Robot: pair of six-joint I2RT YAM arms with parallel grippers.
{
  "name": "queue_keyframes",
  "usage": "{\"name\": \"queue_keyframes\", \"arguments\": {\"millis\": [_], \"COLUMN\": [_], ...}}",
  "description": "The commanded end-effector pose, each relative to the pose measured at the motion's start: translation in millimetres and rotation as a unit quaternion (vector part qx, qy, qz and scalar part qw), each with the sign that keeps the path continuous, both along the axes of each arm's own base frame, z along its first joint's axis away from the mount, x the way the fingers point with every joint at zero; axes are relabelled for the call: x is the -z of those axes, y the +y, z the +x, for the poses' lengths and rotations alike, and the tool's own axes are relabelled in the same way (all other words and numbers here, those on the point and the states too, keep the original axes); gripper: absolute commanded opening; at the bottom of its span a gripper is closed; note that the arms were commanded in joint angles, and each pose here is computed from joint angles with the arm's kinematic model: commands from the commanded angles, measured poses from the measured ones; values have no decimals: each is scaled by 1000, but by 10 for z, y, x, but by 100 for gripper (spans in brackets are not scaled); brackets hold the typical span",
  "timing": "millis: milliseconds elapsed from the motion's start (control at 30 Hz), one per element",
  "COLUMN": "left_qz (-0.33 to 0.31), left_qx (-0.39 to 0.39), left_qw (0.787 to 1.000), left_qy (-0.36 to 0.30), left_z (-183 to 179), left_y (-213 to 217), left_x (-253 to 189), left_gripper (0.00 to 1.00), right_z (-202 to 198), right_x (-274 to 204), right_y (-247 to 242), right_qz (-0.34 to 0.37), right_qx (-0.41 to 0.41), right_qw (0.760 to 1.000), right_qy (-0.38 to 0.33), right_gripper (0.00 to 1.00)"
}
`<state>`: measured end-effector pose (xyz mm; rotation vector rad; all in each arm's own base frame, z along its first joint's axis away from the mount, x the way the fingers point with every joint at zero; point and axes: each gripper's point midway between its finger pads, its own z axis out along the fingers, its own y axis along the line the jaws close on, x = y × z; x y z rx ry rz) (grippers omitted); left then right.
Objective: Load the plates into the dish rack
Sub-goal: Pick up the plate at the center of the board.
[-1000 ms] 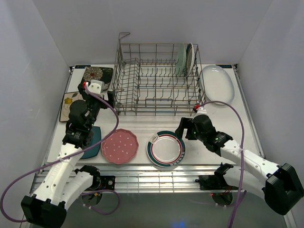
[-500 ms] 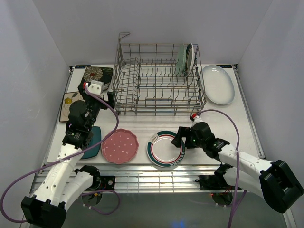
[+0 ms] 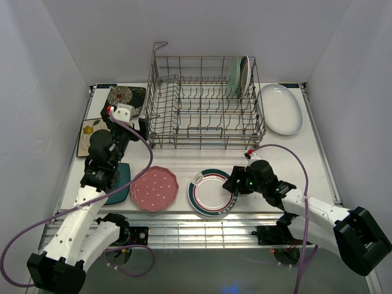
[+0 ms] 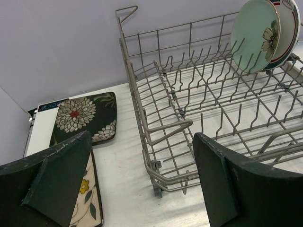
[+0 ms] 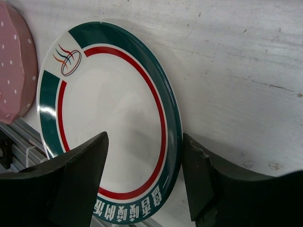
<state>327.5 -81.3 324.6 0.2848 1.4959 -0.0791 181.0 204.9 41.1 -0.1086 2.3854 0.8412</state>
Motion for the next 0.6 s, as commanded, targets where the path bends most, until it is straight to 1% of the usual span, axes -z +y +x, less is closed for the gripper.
{"name": "queue_keyframes", "arguments": {"millis": [0,67,167,200,300,333,400,433,500,533,567], "left_qz": [-4,-3,-4,-4,-4,-4,-4,-4,-5,-4,-4], "left_qx": [6,5,5,6,8,7,7,7,7,8,9], "left_qw": [1000,1000,1000,1000,1000,1000,1000,1000,1000,1000,1000], "left_qy": [4,1,1,1,5,5,5,4,5,4,4], "left_z": [-42,-49,-53,-53,-37,-37,-39,-41,-42,-47,-46], "left_y": [-19,-11,-10,-18,-27,-27,-26,-23,-23,-26,-27], "left_x": [-9,-16,-10,-16,1,5,8,7,3,2,-2], "left_gripper": [98,98,98,98,98,98,98,98,98,98,98], "right_z": [-29,-37,-52,-56,-65,-69,-73,-71,-60,-60,-51], "right_x": [-14,39,86,107,150,162,184,189,191,192,185], "right_y": [66,39,28,26,27,27,27,25,15,8,2], "right_qz": [22,18,17,16,15,14,12,11,8,5,3], "right_qx": [-13,-8,-7,-6,-7,-7,-8,-7,-3,-2,0], "right_qw": [1000,1000,1000,1000,1000,1000,1000,1000,1000,1000,1000], "right_qy": [-4,-2,2,4,9,11,15,15,14,16,16], "right_gripper": [67,66,58,54,50,42,37,31,24,16,12]}}
